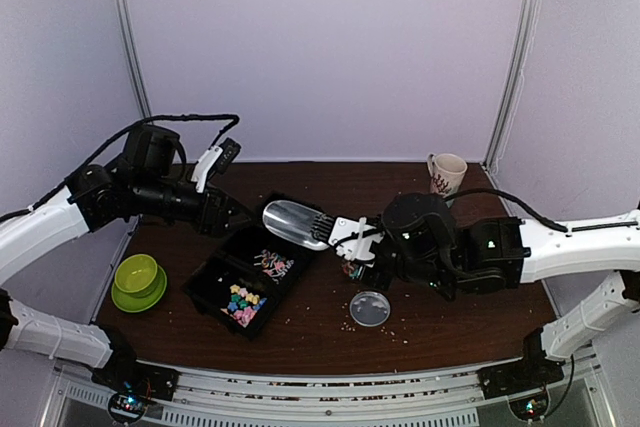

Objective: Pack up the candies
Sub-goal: Pass from the right arm to the left, then pass from the left arm to the right, then pick up the plate from the center of the board.

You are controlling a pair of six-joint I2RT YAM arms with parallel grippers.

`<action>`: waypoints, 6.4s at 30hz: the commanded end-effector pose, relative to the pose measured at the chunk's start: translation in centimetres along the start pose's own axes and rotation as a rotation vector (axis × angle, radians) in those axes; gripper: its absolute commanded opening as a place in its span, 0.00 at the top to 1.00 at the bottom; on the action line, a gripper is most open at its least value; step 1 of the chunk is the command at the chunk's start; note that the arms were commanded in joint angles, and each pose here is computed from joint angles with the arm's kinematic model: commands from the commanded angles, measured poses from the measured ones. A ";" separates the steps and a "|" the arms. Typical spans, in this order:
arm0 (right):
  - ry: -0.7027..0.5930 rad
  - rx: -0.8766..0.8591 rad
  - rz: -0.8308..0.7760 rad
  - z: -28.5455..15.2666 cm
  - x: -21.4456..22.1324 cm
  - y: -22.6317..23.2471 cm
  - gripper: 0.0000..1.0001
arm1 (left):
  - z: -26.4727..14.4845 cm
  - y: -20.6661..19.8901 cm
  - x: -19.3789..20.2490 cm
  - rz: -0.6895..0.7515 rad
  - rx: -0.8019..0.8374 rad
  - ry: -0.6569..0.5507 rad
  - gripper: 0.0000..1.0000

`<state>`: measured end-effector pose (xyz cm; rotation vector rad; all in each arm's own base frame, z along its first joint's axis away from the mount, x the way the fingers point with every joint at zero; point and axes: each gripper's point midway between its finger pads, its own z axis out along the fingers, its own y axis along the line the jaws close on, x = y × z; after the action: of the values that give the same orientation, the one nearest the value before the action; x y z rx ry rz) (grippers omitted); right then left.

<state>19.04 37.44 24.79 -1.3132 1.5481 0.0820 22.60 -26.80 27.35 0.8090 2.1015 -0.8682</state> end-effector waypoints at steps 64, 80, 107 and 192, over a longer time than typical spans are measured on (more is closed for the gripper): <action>-0.285 0.080 0.009 -3.0 -2.9 0.6 0.85 | 4.8 -4.9 -1.1 -0.055 0.328 0.006 1.00; -0.250 0.076 -0.033 -3.0 -0.7 1.2 0.76 | 4.1 -5.7 -1.7 -0.057 0.374 -0.029 1.00; -0.331 0.127 -0.019 -3.5 -1.3 0.6 0.84 | 4.5 -6.8 -1.5 -0.088 0.483 -0.024 1.00; 0.090 0.103 0.181 -3.4 3.4 -4.2 1.00 | 12.3 21.8 12.1 -0.227 -0.430 0.687 1.00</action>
<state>20.01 31.62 24.81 -1.1436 1.7108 0.0731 37.34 -20.53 3.84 0.7068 2.8765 -0.1859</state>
